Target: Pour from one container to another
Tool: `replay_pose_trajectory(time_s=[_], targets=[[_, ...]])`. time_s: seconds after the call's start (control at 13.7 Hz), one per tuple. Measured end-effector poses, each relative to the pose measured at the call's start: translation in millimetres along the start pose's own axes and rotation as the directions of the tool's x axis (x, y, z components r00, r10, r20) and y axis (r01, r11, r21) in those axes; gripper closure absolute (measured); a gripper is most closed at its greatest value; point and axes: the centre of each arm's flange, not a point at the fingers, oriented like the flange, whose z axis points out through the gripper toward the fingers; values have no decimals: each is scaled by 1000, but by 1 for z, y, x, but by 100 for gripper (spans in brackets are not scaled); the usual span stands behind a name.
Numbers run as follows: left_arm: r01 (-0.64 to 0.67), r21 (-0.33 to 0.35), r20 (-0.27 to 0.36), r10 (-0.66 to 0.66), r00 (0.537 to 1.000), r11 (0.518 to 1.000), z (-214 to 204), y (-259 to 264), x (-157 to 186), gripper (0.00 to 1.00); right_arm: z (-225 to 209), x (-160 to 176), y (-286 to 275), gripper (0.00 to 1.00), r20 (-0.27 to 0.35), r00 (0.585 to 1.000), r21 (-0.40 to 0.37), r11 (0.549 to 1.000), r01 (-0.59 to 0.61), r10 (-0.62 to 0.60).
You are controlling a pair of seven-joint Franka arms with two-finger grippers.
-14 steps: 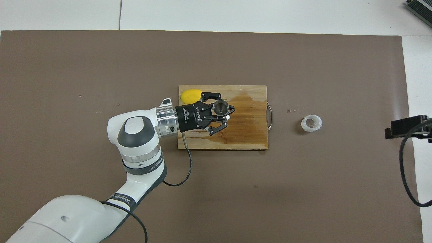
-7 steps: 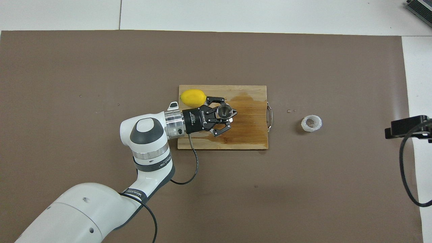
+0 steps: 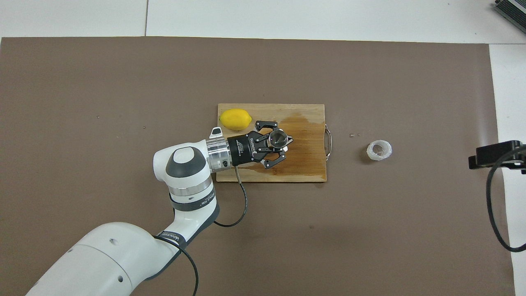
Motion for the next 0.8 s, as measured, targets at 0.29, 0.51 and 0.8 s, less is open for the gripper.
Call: replay_pose_trajectory(time_s=[0.29,0.51,0.8], targets=[[5,1,-3,-5,1000,1000,5,-4,13,90,0,0,0,0,0,1000,0,1000,0,0],[-12,0,3,12,1000,1000,7,-1,8,73,0,0,0,0,0,1000,0,1000,0,0],[-50,9,7,50,999,999,9,6,-2,26,0,0,0,0,0,1000,0,1000,0,0]])
